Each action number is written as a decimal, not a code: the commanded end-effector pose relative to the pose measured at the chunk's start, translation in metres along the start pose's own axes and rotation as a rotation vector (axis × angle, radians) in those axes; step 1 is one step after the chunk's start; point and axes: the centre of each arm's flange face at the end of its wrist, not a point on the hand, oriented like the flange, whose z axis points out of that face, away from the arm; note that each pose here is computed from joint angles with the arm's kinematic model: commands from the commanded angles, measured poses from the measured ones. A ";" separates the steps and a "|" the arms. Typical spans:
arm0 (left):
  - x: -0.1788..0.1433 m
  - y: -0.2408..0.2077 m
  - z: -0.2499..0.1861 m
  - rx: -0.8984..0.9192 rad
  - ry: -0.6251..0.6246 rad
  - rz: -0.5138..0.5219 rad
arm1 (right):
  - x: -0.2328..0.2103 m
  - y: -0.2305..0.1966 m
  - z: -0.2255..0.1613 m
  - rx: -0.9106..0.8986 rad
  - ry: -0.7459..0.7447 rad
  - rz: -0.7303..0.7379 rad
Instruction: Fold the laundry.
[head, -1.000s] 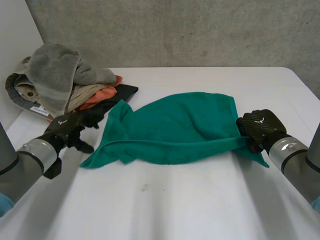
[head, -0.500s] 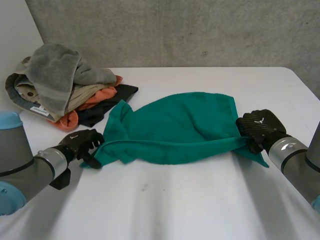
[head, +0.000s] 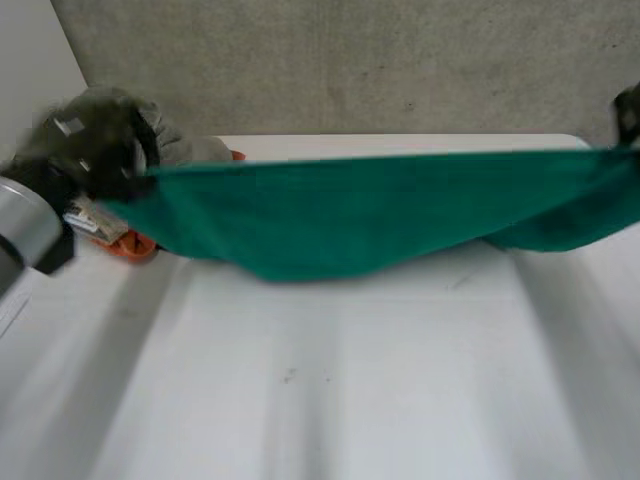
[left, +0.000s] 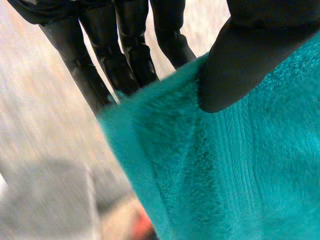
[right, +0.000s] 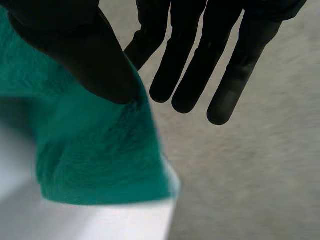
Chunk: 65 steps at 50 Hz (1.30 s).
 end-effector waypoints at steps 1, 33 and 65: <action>0.000 -0.028 -0.013 0.087 -0.030 0.224 | 0.019 -0.025 -0.018 0.015 0.021 -0.045; 0.012 -0.090 0.166 0.758 -0.231 0.468 | 0.052 -0.057 0.130 0.523 0.481 0.137; 0.060 0.130 -0.051 -0.389 0.238 0.628 | -0.061 0.129 0.002 -0.414 -0.337 -0.145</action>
